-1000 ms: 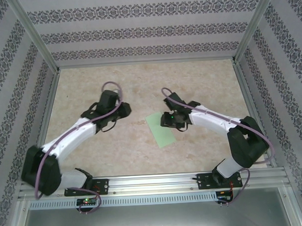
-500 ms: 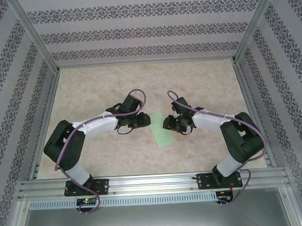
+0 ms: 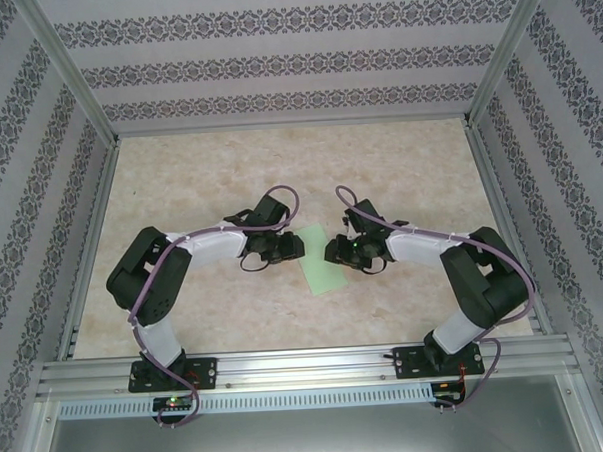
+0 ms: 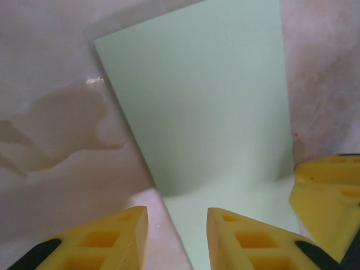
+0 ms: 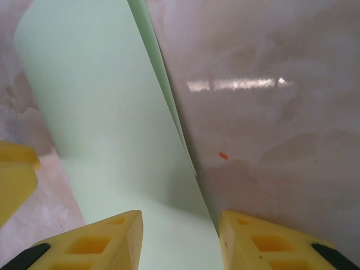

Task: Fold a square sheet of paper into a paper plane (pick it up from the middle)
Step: Third fold the triangle at the center of the table.

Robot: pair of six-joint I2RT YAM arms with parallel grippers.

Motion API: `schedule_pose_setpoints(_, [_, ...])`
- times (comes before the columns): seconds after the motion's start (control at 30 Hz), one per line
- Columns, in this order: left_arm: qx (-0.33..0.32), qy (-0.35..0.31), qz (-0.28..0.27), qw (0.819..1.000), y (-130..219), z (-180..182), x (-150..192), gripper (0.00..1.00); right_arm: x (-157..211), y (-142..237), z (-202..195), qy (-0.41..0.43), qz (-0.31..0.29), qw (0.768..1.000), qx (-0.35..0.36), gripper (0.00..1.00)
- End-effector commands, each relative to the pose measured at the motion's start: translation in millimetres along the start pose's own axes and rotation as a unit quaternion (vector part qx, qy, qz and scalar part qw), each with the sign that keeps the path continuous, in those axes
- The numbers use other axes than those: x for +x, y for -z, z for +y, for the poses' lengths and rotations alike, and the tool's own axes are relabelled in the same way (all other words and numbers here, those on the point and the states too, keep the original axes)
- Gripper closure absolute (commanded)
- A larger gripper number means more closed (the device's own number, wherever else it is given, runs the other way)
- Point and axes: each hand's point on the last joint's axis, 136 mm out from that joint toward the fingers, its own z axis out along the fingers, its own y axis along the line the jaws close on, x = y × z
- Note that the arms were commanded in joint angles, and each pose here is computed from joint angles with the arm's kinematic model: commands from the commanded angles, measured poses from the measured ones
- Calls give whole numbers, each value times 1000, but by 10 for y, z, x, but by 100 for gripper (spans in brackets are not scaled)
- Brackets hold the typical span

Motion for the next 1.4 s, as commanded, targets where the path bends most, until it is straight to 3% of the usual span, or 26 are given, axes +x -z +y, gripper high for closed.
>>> schedule_pose_setpoints(0.0, [8,-15,-8,1000,-3,-133,-82,66,79,41,140,2,3,999,-32,60])
schedule_pose_setpoints(0.77, [37,-31,-3,999,-19,-233,-74,72,15,-10,158,-1,-1,999,-44,59])
schedule_pose_setpoints(1.13, [14,-37,16,999,-106,-125,-31,74,-91,27,171,6,-18,999,-33,58])
schedule_pose_setpoints(1.37, [9,-34,29,999,-209,-50,21,75,26,-65,144,2,2,999,-39,59])
